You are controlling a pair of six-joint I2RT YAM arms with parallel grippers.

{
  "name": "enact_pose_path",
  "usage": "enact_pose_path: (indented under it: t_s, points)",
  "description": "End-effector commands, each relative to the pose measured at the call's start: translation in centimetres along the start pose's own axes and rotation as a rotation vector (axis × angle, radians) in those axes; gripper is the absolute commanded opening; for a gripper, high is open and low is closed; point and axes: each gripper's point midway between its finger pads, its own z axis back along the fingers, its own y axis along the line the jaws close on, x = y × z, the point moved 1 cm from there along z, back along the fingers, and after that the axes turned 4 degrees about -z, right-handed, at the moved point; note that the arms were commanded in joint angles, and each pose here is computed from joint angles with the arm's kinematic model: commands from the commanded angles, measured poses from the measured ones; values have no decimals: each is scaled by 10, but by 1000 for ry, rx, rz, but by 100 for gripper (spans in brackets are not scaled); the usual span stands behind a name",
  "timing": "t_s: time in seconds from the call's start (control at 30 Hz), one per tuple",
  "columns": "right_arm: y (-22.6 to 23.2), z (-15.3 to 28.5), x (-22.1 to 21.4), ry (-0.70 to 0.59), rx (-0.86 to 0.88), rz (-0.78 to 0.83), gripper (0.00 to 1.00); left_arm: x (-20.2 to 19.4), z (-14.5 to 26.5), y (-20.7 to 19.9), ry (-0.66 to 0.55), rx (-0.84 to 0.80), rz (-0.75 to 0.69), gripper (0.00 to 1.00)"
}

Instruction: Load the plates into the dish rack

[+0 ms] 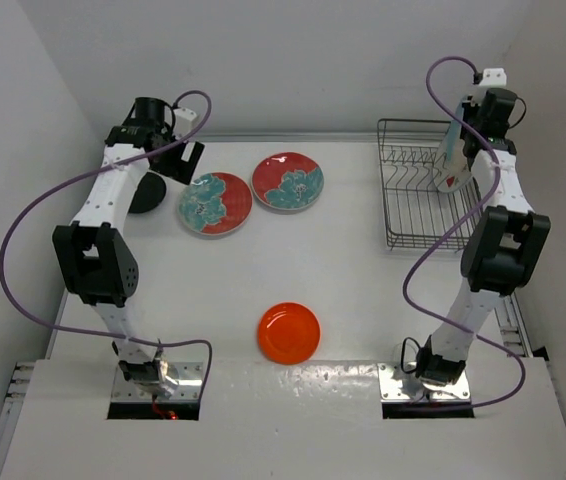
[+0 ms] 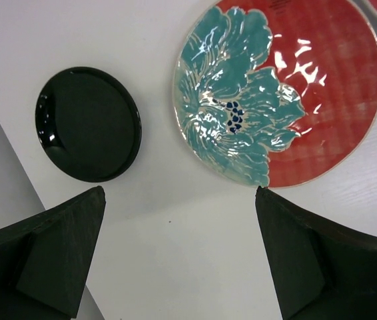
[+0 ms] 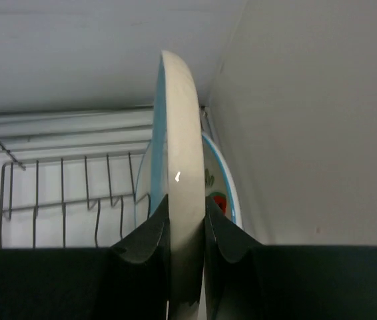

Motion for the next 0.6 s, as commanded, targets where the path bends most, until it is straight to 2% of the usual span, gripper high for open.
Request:
enact_pose_path:
  t_s: [0.0,0.17,0.27,0.4,0.57]
  points:
    - [-5,14,78,-251,37,-44,0,-5,-9,8,21,27,9,100]
    - [4,-5,34,-159,80,-60,0,-11,-21,6,48,15,0,100]
    - [10,-9,26,-152,86,-63,0,-15,-24,4,65,7,-8,100]
    - [2,-2,49,-221,36,-66,0,-18,-27,5,77,11,-8,100]
    - [-11,22,103,-357,-14,-49,0,-16,-27,2,74,6,-25,100]
